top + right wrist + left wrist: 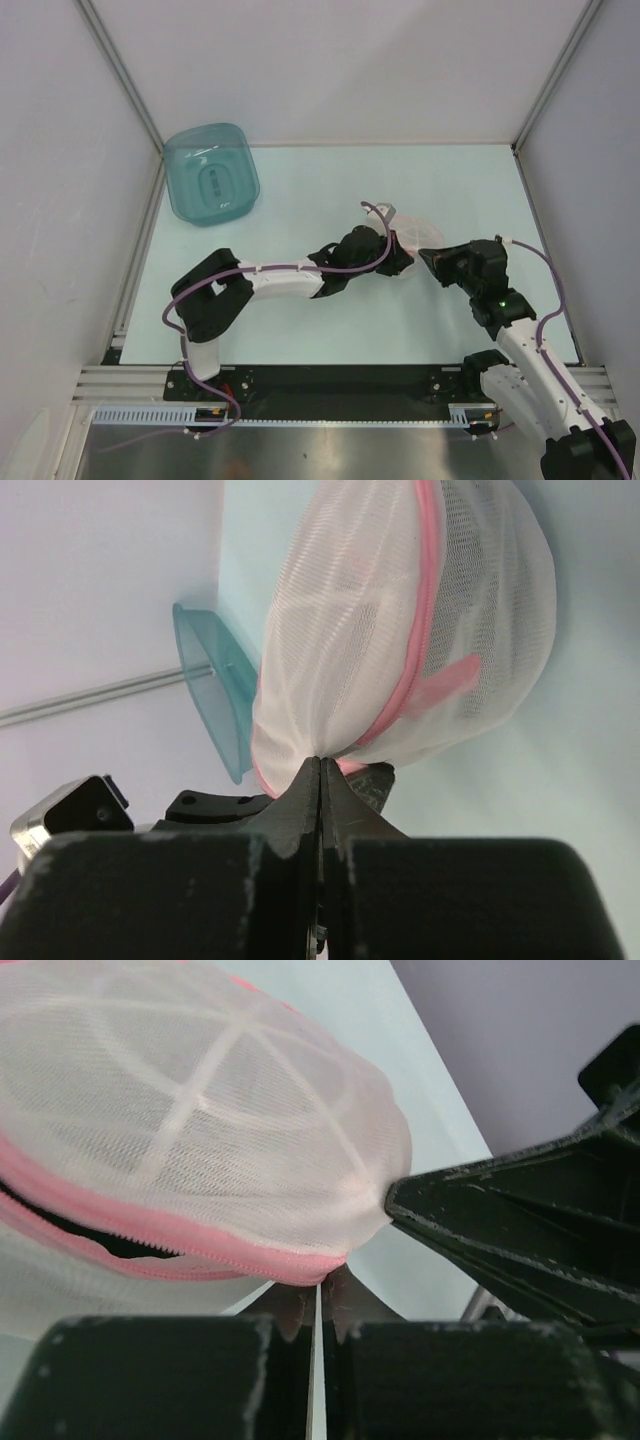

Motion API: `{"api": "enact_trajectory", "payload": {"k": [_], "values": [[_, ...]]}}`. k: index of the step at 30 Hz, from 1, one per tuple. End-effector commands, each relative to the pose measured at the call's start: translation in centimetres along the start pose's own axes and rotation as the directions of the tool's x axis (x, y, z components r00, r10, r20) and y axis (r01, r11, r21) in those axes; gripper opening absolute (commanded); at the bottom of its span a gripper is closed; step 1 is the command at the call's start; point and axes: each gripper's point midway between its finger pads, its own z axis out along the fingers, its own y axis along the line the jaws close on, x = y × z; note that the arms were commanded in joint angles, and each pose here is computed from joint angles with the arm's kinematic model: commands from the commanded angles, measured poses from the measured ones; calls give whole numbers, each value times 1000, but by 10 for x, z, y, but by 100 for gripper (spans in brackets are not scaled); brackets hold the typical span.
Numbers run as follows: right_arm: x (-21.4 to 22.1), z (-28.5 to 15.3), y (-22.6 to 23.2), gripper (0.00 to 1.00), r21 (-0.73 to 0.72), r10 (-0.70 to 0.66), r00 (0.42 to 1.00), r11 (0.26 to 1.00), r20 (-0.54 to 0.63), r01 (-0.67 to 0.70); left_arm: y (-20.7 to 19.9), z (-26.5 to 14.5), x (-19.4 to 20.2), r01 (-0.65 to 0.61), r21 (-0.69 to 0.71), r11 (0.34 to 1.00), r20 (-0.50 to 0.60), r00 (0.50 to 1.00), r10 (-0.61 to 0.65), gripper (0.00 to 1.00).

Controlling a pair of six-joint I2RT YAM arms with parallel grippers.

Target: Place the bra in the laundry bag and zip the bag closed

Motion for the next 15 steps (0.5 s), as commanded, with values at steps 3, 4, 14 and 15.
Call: {"api": "enact_trajectory", "payload": {"k": [3, 4, 14, 15], "values": [[-10, 2, 7, 0, -47, -211, 976, 976, 55, 214, -35, -30, 3, 57, 248, 967, -91, 995, -36, 0], [-12, 3, 4, 0, -40, -262, 963, 964, 61, 264, -33, -30, 4, 69, 260, 963, -107, 993, -42, 0], [-38, 4, 7, 0, -87, -442, 893, 889, 83, 449, -21, -56, 4, 285, 409, 867, -222, 953, -208, 0], [-39, 4, 9, 0, -96, -448, 890, 885, 85, 455, -24, -56, 3, 284, 422, 861, -226, 953, -203, 0]]}}
